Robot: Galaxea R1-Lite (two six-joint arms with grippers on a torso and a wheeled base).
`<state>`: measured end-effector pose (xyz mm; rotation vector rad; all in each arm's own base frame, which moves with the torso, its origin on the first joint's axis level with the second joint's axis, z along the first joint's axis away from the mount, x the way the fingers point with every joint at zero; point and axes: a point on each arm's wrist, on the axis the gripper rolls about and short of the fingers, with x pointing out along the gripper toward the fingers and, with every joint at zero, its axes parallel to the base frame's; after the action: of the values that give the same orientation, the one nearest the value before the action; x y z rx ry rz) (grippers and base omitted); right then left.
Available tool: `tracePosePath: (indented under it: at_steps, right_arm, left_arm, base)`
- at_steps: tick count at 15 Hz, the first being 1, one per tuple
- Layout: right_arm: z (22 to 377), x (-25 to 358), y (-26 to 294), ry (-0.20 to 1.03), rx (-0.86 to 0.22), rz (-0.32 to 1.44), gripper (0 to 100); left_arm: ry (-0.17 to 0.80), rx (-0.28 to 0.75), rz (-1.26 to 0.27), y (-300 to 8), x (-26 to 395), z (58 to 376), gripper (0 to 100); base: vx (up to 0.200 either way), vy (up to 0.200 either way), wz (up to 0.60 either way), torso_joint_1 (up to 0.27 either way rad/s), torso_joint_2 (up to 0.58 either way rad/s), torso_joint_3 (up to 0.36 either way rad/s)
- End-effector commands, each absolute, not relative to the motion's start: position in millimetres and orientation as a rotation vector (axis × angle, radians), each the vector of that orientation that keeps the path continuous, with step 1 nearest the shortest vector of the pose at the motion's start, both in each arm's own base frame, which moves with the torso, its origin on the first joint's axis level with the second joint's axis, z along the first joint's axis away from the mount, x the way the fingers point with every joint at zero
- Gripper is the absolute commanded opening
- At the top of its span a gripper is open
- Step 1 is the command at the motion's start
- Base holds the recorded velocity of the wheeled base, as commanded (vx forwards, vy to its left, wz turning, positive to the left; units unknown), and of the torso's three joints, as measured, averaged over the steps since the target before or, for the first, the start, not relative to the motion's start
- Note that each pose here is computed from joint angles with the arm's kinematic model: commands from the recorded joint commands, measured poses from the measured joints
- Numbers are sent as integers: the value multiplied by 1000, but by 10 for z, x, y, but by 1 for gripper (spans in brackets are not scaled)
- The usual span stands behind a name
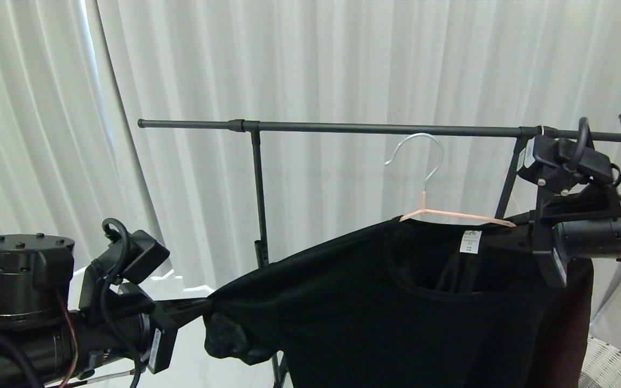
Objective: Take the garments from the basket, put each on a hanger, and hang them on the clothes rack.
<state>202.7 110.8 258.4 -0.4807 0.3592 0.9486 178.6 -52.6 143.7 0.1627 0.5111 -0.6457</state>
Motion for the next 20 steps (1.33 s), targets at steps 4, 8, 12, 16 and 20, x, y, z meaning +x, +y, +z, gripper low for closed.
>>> tracePosePath:
  at_steps: [4, 8, 12, 16, 20]
  right_arm:
    - [2589, 2035, 1082, 360, -480, 935, 0]
    - [2618, 2063, 929, 370, -467, 853, 0]
    - [2633, 2101, 767, 462, -378, 552, 0]
    - [2591, 2028, 695, 597, -326, 306, 0]
    - [2579, 1902, 619, 678, -239, 132, 0]
  left_arm:
    - [464, 171, -668, -570, 1772, 1538, 100]
    - [400, 133, -657, -544, 1677, 1682, 100]
    - [300, -104, -574, -506, 1677, 2154, 100]
    - [451, -178, -539, -488, 1633, 2792, 100]
    - [554, 105, -268, -424, 1665, 2483, 100]
  base:
    - [0, 0, 0, 0, 0, 0]
    - [0, 0, 0, 0, 0, 0]
    - [0, 0, 0, 0, 0, 0]
    - [0, 0, 0, 0, 0, 0]
    - [0, 0, 0, 0, 0, 0]
